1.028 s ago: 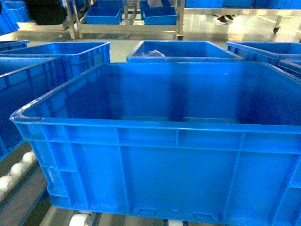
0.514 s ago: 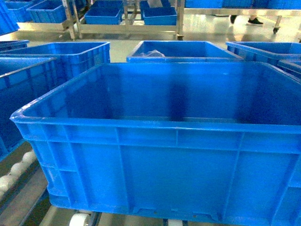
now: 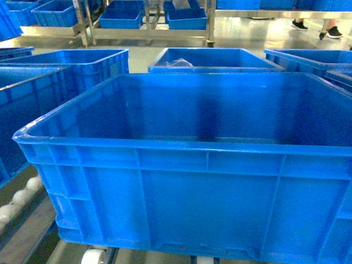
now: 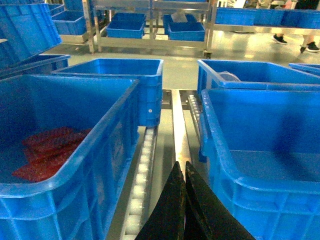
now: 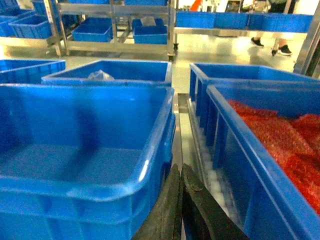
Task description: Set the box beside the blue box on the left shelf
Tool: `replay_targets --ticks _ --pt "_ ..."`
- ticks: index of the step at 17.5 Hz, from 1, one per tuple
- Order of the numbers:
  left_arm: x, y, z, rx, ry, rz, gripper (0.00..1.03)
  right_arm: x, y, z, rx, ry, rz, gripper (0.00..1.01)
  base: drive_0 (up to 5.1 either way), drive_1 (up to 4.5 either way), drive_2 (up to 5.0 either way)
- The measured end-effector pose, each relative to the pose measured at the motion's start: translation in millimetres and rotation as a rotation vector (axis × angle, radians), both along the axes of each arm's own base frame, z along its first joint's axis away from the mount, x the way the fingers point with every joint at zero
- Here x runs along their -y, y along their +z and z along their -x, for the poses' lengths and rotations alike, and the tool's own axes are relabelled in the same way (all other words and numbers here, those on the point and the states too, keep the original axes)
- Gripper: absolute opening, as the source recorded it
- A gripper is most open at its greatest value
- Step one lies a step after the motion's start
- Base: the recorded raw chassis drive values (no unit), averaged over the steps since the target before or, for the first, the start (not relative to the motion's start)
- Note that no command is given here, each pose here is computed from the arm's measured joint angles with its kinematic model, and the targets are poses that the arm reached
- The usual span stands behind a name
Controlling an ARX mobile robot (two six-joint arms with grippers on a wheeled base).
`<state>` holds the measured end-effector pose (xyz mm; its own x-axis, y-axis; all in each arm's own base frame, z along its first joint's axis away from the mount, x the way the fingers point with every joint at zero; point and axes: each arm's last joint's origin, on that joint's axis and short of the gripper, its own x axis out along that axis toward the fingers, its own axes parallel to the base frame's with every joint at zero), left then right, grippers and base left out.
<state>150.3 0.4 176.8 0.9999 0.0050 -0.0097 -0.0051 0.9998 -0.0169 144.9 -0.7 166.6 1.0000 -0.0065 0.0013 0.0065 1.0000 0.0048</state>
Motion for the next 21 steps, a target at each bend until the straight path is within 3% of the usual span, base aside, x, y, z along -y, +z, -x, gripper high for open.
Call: replay_targets --ticks 1,4,20,21 --pt "0.6 -1 3 -0.002 -0.006 0.0 0.01 0.0 -5.4 3 -0.035 0.0 0.0 0.02 0.0 0.0 0.0" --pt "0.5 -11 13 0.0 -0.005 0.0 0.01 0.0 1.5 12 0.005 0.0 0.001 0.02 0.0 0.0 0.0" --pt "0.5 -5 41 0.025 -0.005 0.0 0.01 -0.2 3.4 37 0.01 0.0 0.001 0.02 0.0 0.0 0.0" --pt "0.5 -6 42 0.025 -0.006 0.0 0.01 -0.2 -1.3 42 -0.032 0.0 0.001 0.02 0.0 0.0 0.0"
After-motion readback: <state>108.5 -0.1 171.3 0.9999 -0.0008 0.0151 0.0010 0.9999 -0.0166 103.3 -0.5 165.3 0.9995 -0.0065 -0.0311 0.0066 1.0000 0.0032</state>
